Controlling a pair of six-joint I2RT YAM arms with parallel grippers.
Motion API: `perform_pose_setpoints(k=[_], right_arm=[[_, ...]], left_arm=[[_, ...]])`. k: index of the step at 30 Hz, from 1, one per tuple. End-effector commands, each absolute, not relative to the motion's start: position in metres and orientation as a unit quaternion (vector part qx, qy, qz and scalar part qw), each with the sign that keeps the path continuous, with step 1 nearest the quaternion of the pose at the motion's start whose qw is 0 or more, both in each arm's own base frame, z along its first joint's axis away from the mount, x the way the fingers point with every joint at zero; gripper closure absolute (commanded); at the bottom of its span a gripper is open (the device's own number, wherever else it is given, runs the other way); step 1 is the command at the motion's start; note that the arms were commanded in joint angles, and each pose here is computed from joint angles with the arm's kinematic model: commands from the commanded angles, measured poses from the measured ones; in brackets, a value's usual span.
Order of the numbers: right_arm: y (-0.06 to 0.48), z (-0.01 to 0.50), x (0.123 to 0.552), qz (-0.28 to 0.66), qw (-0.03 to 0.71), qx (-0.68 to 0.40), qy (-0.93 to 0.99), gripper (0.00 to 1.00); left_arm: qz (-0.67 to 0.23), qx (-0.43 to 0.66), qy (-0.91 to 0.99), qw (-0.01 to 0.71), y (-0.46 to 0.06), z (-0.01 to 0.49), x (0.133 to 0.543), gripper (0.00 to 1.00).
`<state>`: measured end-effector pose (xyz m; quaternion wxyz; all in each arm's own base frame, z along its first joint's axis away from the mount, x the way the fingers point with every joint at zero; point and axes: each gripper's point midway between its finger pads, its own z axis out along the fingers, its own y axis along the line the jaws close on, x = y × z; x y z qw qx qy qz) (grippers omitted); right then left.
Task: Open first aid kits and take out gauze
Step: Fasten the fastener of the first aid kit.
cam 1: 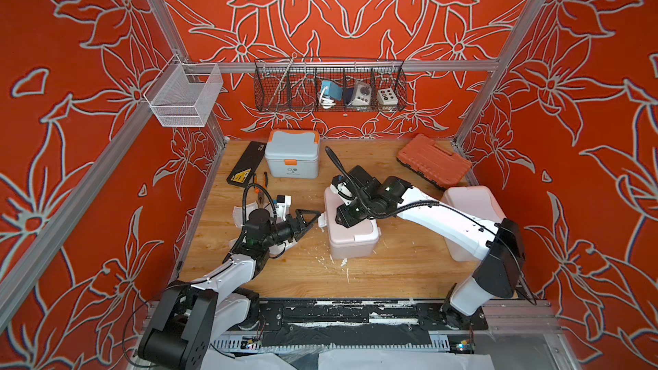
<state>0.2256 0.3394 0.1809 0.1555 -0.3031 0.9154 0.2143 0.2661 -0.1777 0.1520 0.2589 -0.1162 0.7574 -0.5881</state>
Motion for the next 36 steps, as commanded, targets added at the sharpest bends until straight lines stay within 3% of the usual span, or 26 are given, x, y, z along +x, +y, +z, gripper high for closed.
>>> perform_pose_setpoints(k=[1,14,36], right_arm=[[0.321,0.146,0.208,0.183,0.094,-0.291,0.934,0.64],[0.32,0.147,0.206,0.188,0.097,-0.286,0.934,0.65],[0.32,0.145,0.203,0.197,0.095,-0.288,0.932,0.66]], left_arm=[[-0.609,-0.09,0.741,0.268,-0.187,0.167,0.265,0.03],[-0.621,-0.096,0.738,0.245,-0.204,0.155,0.273,0.03],[-0.705,-0.048,0.663,0.246,-0.219,0.203,0.264,0.03]])
